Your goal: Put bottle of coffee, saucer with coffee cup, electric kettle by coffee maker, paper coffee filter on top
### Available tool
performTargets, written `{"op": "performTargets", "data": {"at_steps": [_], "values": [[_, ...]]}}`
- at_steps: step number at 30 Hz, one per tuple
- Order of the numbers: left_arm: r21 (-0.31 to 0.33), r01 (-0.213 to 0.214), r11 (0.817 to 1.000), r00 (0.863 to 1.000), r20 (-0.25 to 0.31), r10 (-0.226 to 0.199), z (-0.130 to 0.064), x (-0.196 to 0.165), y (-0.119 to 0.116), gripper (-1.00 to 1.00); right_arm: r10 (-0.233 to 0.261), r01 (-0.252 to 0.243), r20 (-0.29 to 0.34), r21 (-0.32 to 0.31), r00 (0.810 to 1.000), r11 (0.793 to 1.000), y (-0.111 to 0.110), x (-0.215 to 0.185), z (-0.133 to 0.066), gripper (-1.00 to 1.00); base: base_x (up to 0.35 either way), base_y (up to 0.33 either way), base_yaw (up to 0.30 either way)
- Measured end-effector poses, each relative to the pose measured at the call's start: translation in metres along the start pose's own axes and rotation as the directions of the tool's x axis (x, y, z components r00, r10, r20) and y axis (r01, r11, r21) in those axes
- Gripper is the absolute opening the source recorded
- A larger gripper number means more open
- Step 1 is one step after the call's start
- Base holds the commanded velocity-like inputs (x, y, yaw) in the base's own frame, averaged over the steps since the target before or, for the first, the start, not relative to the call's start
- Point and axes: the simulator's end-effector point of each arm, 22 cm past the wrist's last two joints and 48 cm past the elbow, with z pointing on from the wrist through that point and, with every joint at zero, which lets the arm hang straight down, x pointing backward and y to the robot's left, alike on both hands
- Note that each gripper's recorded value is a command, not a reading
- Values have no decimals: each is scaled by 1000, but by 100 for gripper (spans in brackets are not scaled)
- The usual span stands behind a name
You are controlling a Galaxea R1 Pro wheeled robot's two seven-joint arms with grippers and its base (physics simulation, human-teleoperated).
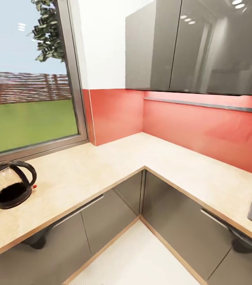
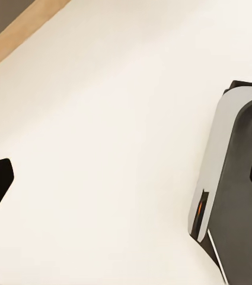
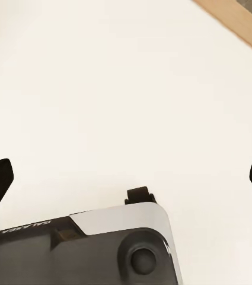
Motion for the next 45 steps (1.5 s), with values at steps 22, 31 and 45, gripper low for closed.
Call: {"op": "performTargets", "data": {"at_steps": [22,31,45], "values": [[2,3,1000,1000,0,-3,0,0,-2,100,0,0,0,0,1000,1000,0,0,0,100,0,0,278],[4,1,1000,1000,1,-1,0,0,-3,100,0,0,0,0,1000,1000,0,0,0,100,0,-94,278],[2,0,1000,1000,1,0,0,0,-1,100,0,0,1,3,1000,1000,-2,0,0,100,0,-91,278]]}}
